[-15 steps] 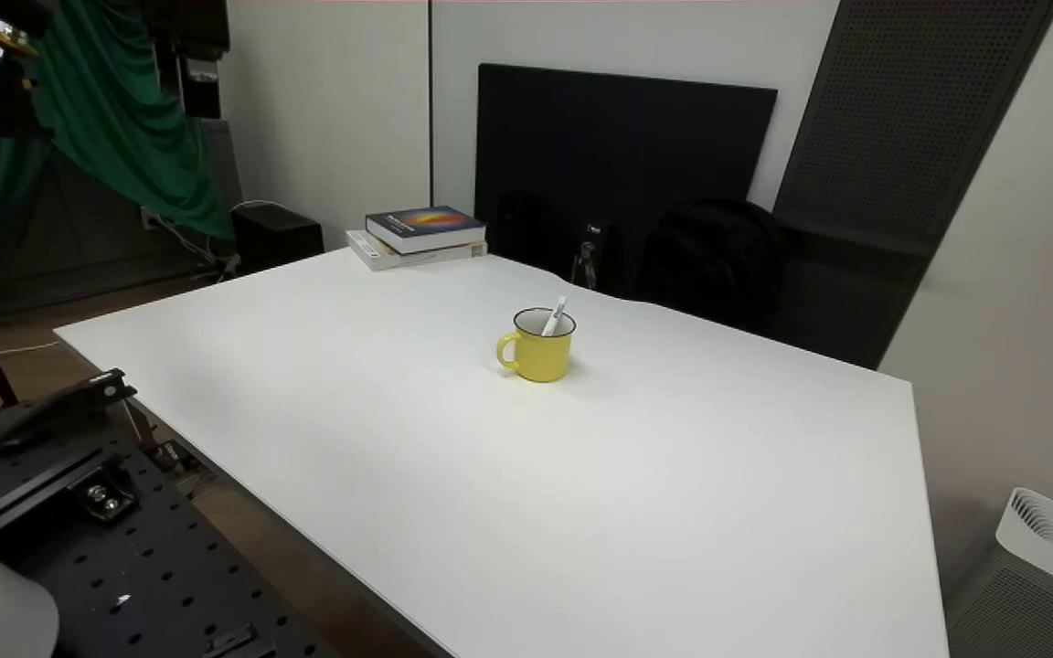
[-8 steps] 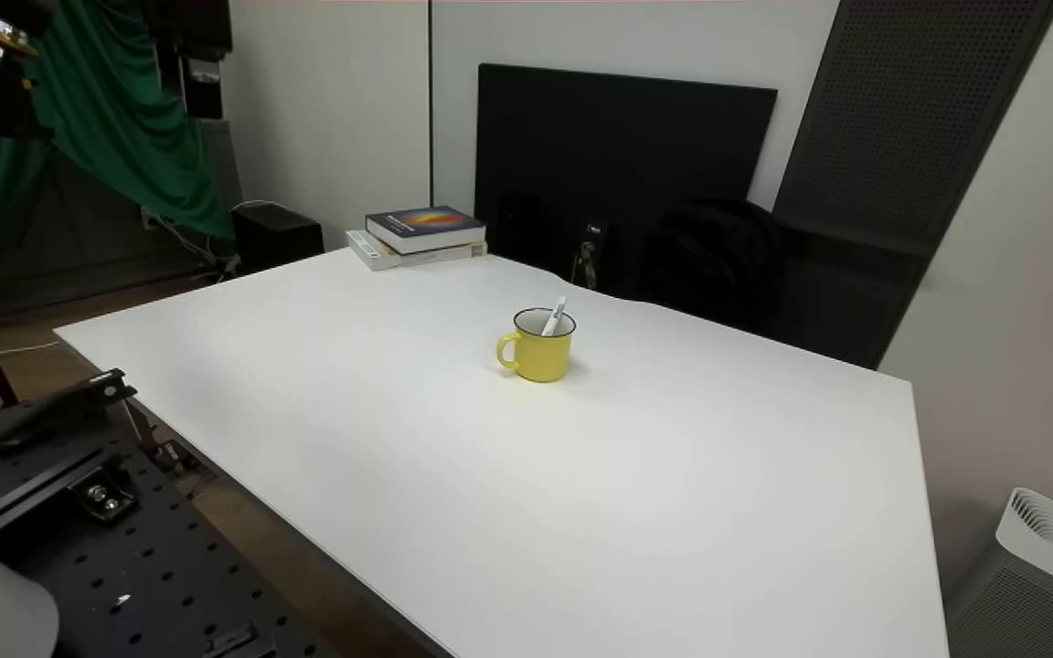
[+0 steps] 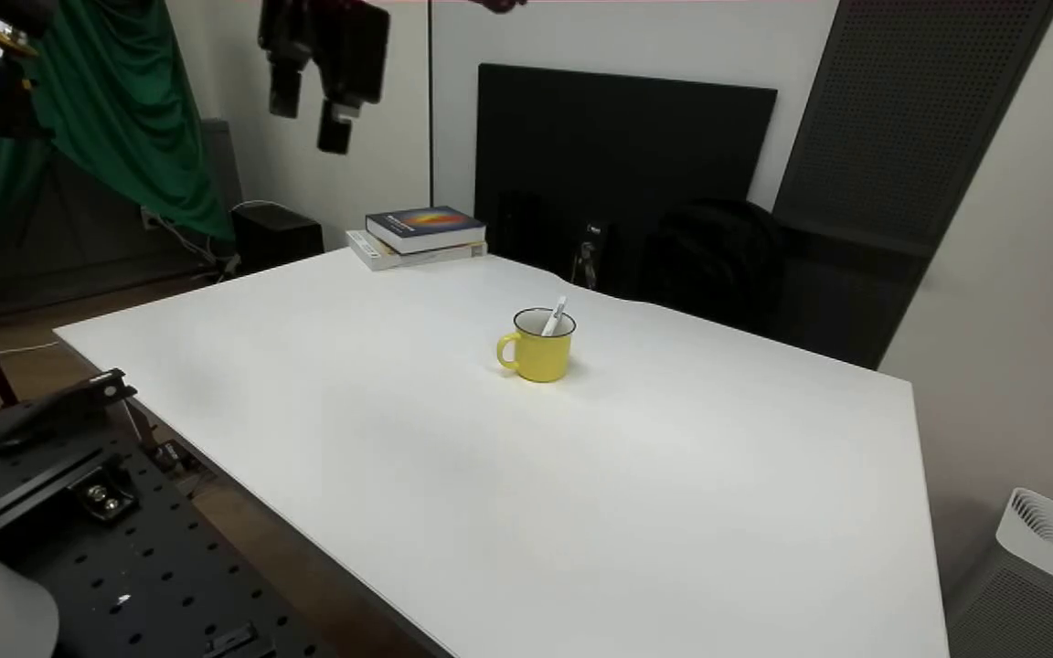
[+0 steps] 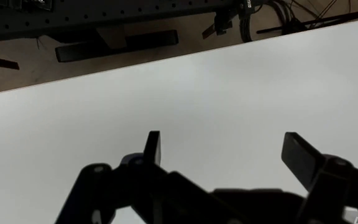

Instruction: Take the marker from the mug and put it on the table

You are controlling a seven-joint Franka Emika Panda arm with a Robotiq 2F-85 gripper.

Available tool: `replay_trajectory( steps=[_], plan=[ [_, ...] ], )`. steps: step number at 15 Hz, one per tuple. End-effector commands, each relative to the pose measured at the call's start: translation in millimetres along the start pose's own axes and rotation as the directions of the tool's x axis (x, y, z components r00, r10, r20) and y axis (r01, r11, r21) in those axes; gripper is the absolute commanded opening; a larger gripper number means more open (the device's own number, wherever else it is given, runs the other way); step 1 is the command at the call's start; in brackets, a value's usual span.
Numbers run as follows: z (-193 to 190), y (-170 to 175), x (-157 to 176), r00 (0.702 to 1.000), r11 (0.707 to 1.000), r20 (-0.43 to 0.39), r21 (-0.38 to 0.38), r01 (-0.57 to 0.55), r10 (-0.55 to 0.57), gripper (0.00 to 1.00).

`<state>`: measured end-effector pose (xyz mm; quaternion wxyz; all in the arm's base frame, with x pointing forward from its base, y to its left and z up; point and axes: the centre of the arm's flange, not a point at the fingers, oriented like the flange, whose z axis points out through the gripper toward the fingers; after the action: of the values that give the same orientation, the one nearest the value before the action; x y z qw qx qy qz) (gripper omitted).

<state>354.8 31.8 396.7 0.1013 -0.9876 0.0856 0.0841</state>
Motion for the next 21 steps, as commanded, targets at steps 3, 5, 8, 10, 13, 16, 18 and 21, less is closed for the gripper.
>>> replay_trajectory(
  steps=[3, 5, 8, 10, 13, 16, 18, 21],
  plan=[
    [-3.3, 8.7, 118.6, 0.986, 1.0, 0.169, 0.013, 0.007, -0.009, 1.0],
    [-0.8, 9.2, 149.4, 0.979, 1.0, 0.206, -0.006, 0.004, -0.003, 1.0],
    [6.4, 8.5, 199.7, 0.97, 0.999, 0.243, -0.052, -0.003, 0.015, 1.0],
    [13.0, 8.8, 232.6, 0.966, 0.997, 0.259, -0.081, 0.001, 0.02, 1.0],
    [22.8, 9.7, 277.6, 0.955, 0.994, 0.293, -0.108, 0.001, 0.031, 1.0],
    [30.9, 8.7, 316.2, 0.949, 0.992, 0.313, -0.125, -0.004, 0.043, 1.0],
    [35.5, 8.0, 340.1, 0.953, 0.992, 0.299, -0.128, -0.005, 0.044, 1.0],
    [51.4, 14.4, 302.9, 0.964, 0.993, 0.264, -0.114, 0.009, 0.022, 1.0]
  ],
)
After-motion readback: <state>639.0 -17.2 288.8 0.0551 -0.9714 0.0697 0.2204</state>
